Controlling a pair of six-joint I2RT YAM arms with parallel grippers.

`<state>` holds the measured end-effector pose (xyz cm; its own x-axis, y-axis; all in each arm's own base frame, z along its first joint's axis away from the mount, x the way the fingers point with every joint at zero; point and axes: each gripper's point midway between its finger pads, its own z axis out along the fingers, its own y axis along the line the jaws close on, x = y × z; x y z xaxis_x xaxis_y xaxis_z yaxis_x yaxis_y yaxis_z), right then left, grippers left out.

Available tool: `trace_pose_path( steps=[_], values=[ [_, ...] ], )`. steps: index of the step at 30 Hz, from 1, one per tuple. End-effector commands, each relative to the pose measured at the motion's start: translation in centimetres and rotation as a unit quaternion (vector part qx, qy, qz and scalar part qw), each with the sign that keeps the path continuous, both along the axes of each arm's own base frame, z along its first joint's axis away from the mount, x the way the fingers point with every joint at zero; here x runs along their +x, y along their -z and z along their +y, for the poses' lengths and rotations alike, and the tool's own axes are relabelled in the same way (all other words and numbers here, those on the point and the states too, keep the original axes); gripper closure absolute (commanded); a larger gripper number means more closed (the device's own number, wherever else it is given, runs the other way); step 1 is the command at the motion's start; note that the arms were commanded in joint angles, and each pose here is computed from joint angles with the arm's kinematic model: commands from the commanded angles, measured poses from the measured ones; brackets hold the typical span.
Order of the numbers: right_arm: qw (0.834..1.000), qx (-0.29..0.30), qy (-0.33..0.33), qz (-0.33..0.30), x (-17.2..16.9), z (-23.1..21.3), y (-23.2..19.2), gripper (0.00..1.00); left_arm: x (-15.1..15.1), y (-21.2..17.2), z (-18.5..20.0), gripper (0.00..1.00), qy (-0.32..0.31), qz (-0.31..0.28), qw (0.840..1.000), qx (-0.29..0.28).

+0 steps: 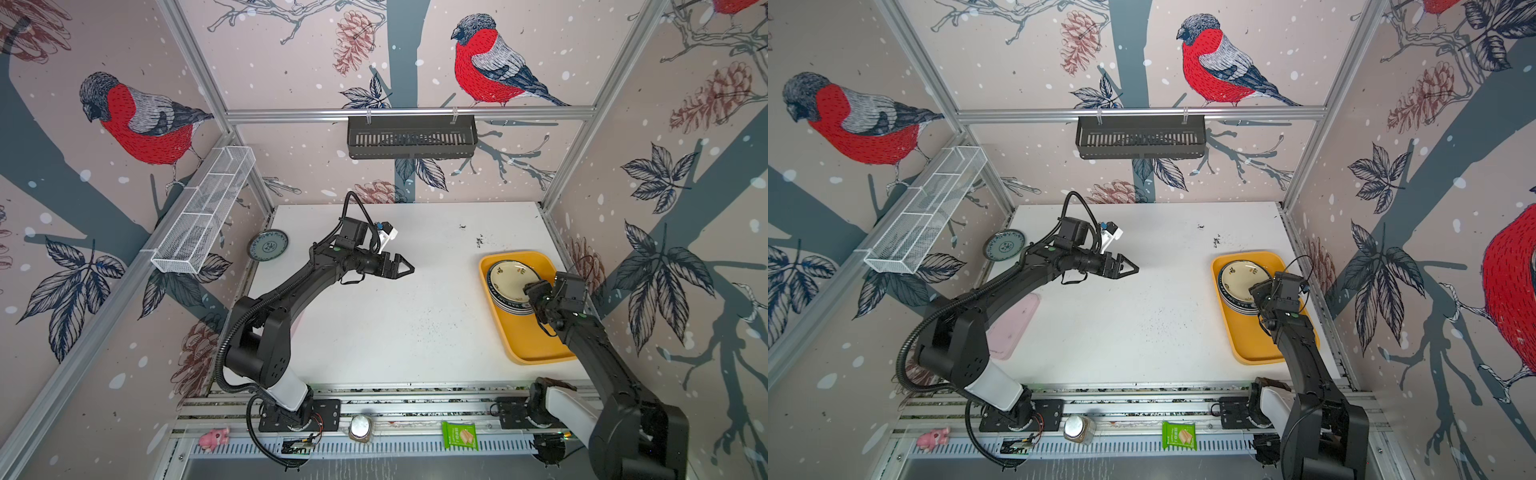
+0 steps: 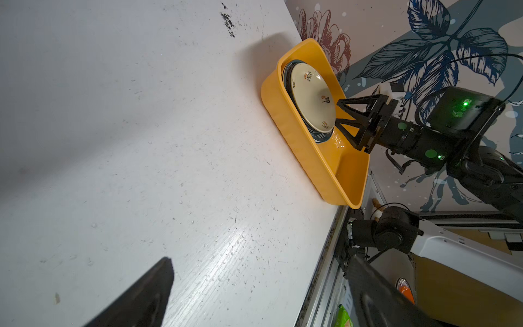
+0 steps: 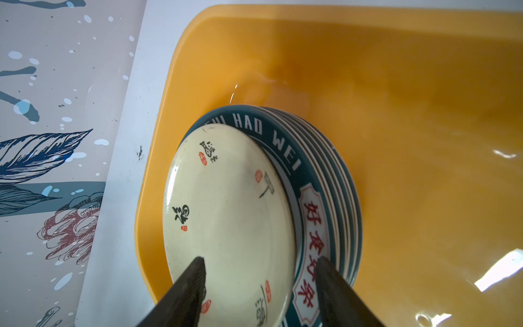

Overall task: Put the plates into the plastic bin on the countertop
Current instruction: 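Lower the cream plate onto the plate stack with the right gripper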

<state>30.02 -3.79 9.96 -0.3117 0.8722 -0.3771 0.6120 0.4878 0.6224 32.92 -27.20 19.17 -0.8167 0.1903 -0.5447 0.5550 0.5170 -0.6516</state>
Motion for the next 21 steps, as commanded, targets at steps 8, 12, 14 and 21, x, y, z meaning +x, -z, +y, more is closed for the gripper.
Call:
trace_pose_path(
  steps=[8,12,14,21],
  values=[
    [0.999,-0.011,-0.033,-0.041,1.5,1.0,-1.6,0.29,0.0,0.1,-0.1,0.04,0.004,0.0,1.0,-0.002],
    [0.998,-0.012,-0.039,-0.043,1.9,1.3,-1.8,0.26,0.0,0.1,-0.1,0.04,0.005,-0.001,1.0,-0.002],
    [0.998,-0.014,-0.043,-0.043,2.0,1.5,-1.8,0.25,0.0,0.1,-0.1,0.04,0.004,-0.002,1.0,-0.002],
    [0.998,-0.016,-0.046,-0.037,2.3,1.6,-1.6,0.23,0.0,0.1,-0.1,0.04,0.004,-0.002,1.0,-0.001]
  ],
)
